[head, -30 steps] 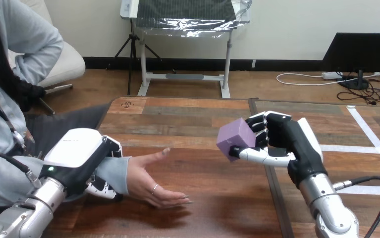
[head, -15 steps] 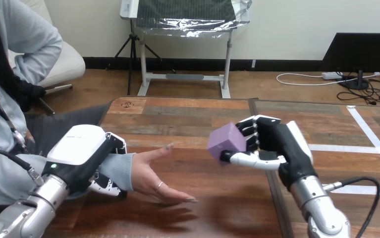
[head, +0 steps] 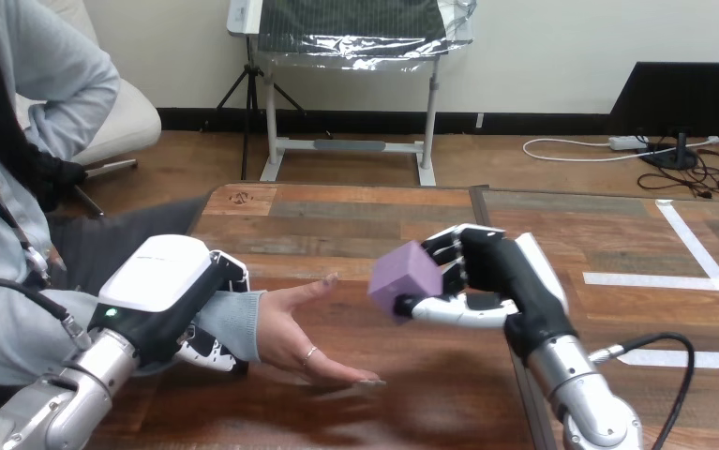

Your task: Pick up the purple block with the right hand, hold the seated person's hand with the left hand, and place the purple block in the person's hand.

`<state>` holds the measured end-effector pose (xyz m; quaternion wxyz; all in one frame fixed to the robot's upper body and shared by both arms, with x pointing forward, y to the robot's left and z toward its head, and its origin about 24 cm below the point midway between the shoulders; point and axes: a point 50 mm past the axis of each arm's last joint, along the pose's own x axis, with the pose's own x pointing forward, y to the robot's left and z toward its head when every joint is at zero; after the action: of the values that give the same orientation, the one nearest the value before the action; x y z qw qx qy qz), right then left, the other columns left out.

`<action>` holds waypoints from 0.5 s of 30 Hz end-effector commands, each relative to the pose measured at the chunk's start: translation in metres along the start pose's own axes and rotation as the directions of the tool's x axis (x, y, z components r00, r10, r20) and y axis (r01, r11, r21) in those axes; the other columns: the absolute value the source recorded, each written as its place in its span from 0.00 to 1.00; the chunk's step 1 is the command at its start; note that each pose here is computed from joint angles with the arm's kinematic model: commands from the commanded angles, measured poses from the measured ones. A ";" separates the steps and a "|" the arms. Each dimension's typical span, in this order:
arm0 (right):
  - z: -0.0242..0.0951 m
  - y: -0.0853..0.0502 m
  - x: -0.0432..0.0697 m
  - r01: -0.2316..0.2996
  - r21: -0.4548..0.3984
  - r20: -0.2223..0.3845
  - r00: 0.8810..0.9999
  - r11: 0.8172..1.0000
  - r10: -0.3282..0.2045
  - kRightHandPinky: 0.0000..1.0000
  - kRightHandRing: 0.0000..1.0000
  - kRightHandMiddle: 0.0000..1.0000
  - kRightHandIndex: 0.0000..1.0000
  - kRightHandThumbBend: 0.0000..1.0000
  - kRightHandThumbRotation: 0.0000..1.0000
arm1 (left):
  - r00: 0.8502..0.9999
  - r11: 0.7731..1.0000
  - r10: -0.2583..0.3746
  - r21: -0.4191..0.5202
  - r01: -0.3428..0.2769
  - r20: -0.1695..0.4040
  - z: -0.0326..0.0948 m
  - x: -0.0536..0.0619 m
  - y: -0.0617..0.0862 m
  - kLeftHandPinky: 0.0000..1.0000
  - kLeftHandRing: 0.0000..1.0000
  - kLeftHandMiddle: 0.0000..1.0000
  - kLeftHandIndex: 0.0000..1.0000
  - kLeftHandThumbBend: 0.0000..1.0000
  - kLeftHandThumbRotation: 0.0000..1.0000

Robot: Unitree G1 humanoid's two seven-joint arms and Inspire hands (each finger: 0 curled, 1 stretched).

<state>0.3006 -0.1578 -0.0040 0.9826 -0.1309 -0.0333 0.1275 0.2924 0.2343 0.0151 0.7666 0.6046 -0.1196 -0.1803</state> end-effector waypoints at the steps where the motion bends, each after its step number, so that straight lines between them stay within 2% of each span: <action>1: 0.024 0.005 0.018 -0.018 0.013 0.114 0.993 1.000 0.016 0.32 0.37 0.43 0.48 0.76 0.00 | 0.985 0.987 0.160 0.003 -0.161 0.070 0.010 0.022 0.040 0.29 0.30 0.33 0.34 0.87 0.00; 15: 0.023 0.022 0.015 -0.054 0.009 0.117 0.992 0.998 0.053 0.31 0.35 0.42 0.48 0.78 0.00 | 0.983 0.986 0.166 -0.006 -0.166 0.074 0.015 0.025 0.042 0.27 0.29 0.33 0.34 0.87 0.00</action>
<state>0.2983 -0.1367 -0.0071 0.9798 -0.1183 -0.0336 0.1575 0.2949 0.2274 0.0198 0.7654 0.6030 -0.1248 -0.1870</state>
